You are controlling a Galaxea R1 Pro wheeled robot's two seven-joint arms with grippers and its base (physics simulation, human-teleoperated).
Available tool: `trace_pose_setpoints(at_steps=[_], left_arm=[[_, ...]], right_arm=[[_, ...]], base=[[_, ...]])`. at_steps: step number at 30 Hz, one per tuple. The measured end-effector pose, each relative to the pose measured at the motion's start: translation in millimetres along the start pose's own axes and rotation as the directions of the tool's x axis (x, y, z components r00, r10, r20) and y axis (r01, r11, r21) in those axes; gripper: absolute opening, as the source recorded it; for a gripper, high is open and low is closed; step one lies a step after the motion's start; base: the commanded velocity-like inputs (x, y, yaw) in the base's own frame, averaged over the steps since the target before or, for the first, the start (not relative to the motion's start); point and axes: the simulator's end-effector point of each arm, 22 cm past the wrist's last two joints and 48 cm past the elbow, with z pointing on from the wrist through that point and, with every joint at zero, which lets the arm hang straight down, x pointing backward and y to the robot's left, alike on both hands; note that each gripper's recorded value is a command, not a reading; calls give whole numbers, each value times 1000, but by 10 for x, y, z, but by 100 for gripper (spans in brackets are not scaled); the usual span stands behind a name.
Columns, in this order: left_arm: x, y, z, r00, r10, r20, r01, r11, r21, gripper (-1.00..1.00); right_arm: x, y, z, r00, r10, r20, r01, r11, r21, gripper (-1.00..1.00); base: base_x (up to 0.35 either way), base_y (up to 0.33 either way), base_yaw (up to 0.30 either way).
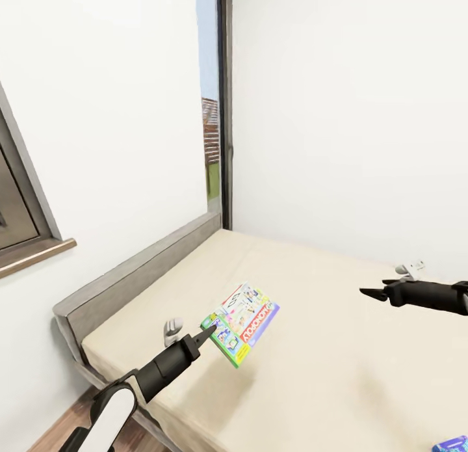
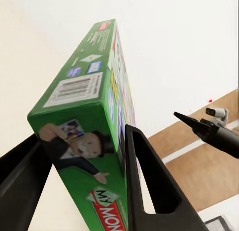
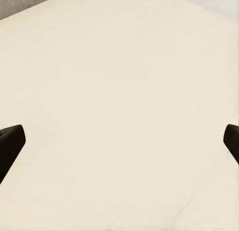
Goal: Put all the toys in the child's room - the three board games (two on the bed and one on the table), the two jigsaw puzzles on the table, and the tennis ball on the table - inside the toy box on the table in the child's room.
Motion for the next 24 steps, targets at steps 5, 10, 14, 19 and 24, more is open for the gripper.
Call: trace_pose_setpoints(at_steps=[5, 10, 14, 19, 24], left_arm=[[-63, -76, 14, 1000, 0, 0, 0, 1000, -1, -100], [-127, -154, 29, 1000, 0, 0, 0, 1000, -1, -100], [-178, -215, 40, 1000, 0, 0, 0, 1000, -1, -100], [-235, -289, 55, 1000, 0, -1, 0, 1000, -2, -100], [-295, -364, 67, 1000, 0, -1, 0, 1000, -2, -100]], right_arm=[[-93, 12, -46, 1000, -2, 1, 2, 1000, -1, 100], [-231, -65, -151, 1000, 14, 24, -14, 1000, 15, 100], [-324, -97, -213, 999, 20, 33, -21, 1000, 21, 100], [-405, -119, -254, 999, 27, 30, -28, 999, 28, 100], [-500, -160, -330, 998, 49, 33, -50, 998, 36, 100]], base=[[0, 0, -295], [0, 0, -295], [0, 0, -295], [0, 0, -295], [0, 0, -295]])
